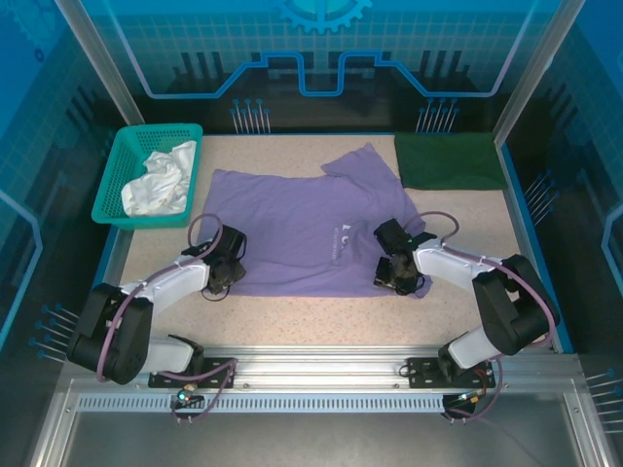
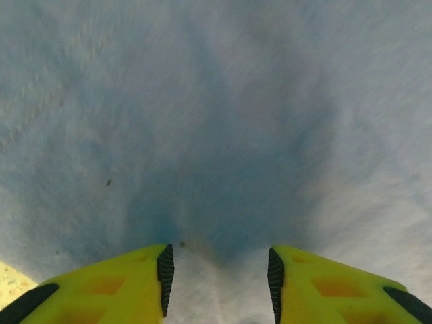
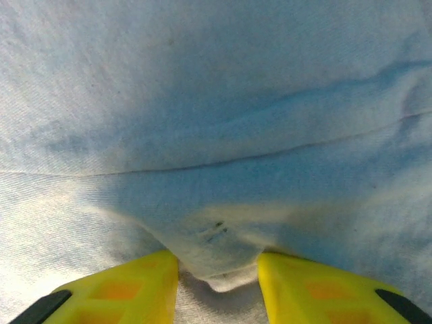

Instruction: Fold and stack the t-shirts

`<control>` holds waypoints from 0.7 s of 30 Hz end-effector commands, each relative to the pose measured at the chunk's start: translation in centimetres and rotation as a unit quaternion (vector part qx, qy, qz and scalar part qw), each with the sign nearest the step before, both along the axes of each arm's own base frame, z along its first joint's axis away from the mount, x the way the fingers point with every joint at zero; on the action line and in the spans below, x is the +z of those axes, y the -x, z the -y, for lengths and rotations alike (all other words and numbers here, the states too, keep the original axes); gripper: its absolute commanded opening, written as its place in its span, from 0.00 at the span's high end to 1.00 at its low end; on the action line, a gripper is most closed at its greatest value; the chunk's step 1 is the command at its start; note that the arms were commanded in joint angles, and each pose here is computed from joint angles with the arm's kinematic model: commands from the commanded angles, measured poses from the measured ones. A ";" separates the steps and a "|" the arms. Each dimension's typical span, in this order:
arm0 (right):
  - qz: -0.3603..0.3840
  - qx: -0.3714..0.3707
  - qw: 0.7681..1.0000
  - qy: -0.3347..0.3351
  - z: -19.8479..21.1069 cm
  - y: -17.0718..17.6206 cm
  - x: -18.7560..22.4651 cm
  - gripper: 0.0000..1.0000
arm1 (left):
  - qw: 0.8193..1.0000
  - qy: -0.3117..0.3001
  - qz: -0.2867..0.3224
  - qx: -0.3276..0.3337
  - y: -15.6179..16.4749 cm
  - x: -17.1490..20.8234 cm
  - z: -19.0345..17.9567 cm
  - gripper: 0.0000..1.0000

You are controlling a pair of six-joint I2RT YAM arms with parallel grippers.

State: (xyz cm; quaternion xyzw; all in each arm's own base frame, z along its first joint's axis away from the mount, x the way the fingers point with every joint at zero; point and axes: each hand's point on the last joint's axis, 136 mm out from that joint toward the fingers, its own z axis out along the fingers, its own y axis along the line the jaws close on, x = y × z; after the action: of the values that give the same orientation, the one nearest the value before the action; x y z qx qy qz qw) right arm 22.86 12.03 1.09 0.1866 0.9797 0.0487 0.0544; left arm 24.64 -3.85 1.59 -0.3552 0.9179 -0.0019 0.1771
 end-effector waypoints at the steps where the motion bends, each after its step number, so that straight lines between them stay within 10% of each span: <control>1: -0.054 -0.031 0.998 0.027 1.4 3.8 -2.7 0.60 | 0.999 0.026 -0.016 0.027 1.8 -1.0 0.2 0.55; 21: -0.043 -0.088 0.995 -0.010 2.6 10.9 -1.5 0.58 | 0.997 0.035 -0.006 0.072 8.6 0.1 -2.0 0.52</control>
State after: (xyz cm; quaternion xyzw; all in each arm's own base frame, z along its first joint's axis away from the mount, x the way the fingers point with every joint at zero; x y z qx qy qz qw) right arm 17.26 11.82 1.46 0.2529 0.9568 0.1091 0.0927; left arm 18.39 -2.36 1.80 -0.4136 0.8918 -0.0330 0.1802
